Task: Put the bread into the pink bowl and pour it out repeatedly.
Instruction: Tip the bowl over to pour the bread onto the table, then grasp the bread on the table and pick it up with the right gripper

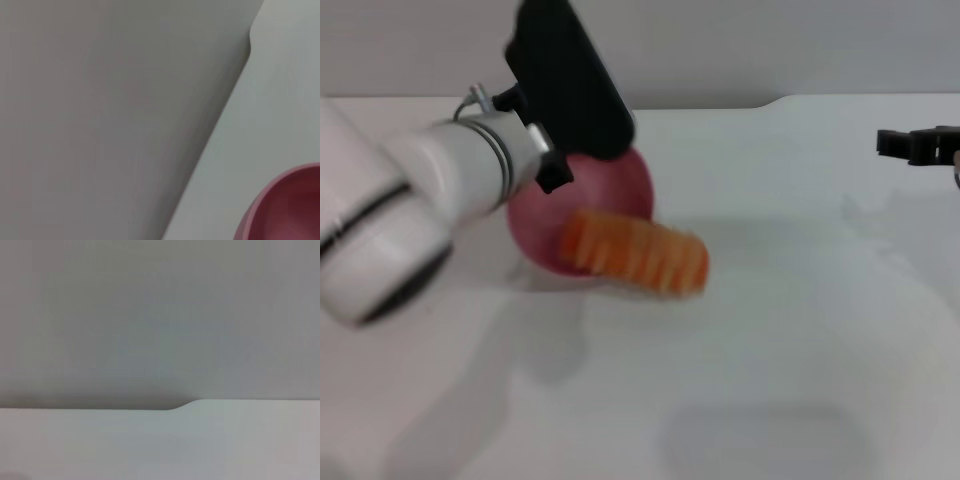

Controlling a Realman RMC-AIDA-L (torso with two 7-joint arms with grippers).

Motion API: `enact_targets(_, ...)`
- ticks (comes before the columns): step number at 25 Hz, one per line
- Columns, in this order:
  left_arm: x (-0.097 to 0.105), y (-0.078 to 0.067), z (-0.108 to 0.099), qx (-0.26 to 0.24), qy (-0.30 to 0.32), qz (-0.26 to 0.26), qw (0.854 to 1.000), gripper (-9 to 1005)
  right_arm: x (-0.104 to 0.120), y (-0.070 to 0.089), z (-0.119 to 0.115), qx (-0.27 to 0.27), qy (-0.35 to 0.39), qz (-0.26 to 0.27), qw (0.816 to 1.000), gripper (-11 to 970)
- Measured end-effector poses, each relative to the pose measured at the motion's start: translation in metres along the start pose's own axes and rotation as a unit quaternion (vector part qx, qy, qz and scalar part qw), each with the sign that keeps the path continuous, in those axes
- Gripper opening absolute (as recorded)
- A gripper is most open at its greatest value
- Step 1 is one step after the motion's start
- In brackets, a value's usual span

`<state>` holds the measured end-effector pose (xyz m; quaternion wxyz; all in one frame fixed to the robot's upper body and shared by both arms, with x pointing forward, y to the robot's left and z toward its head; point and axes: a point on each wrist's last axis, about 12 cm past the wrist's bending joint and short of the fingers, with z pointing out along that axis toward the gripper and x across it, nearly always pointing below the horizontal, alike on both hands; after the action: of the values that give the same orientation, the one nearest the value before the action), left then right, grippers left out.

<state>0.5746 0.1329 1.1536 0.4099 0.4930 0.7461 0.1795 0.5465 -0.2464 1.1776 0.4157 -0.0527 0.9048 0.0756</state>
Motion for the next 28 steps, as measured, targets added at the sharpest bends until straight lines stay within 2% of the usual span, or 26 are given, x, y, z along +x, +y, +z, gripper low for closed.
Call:
enact_targets(5,-0.009,-0.010,-0.013,-0.049,-0.023,0.022,0.998,47,0.000,0.002,0.003,-0.007,0.004,0.000,1.000,684)
enact_targets(11,-0.009,-0.006,-0.017,-0.072,-0.022,0.003,0.997,47,0.000,0.008,0.005,-0.017,0.006,-0.005,1.000,684)
enact_targets(12,-0.007,0.004,-0.016,-0.080,-0.010,-0.034,0.996,47,0.000,0.010,0.005,-0.024,0.007,-0.007,1.000,685)
enact_targets(14,-0.005,0.013,-0.016,-0.089,-0.003,-0.060,0.994,47,0.001,0.016,0.007,-0.038,0.012,-0.015,0.999,686)
enact_targets(15,-0.005,0.013,-0.016,-0.089,-0.003,-0.060,0.994,47,0.002,0.019,0.009,-0.044,0.014,-0.019,0.999,686)
enact_targets(17,-0.003,0.031,-0.020,-0.109,-0.001,-0.098,0.989,47,0.002,0.024,0.011,-0.050,0.018,-0.023,0.998,685)
enact_targets(22,-0.003,0.038,-0.023,-0.118,-0.004,-0.110,0.987,47,0.002,0.032,0.016,-0.062,0.026,-0.035,0.997,684)
enact_targets(23,-0.001,0.046,-0.024,-0.123,0.004,-0.143,0.982,47,0.002,0.035,0.017,-0.065,0.029,-0.040,0.997,684)
enact_targets(26,0.001,0.052,-0.024,-0.123,0.014,-0.169,0.978,47,0.006,0.049,0.025,-0.080,0.047,-0.067,0.993,684)
enact_targets(27,0.007,0.067,-0.024,-0.111,0.041,-0.234,0.965,47,0.007,0.055,0.030,-0.086,0.054,-0.078,0.992,684)
enact_targets(28,0.007,0.067,-0.024,-0.111,0.041,-0.234,0.965,47,0.009,0.061,0.035,-0.092,0.063,-0.089,0.990,684)
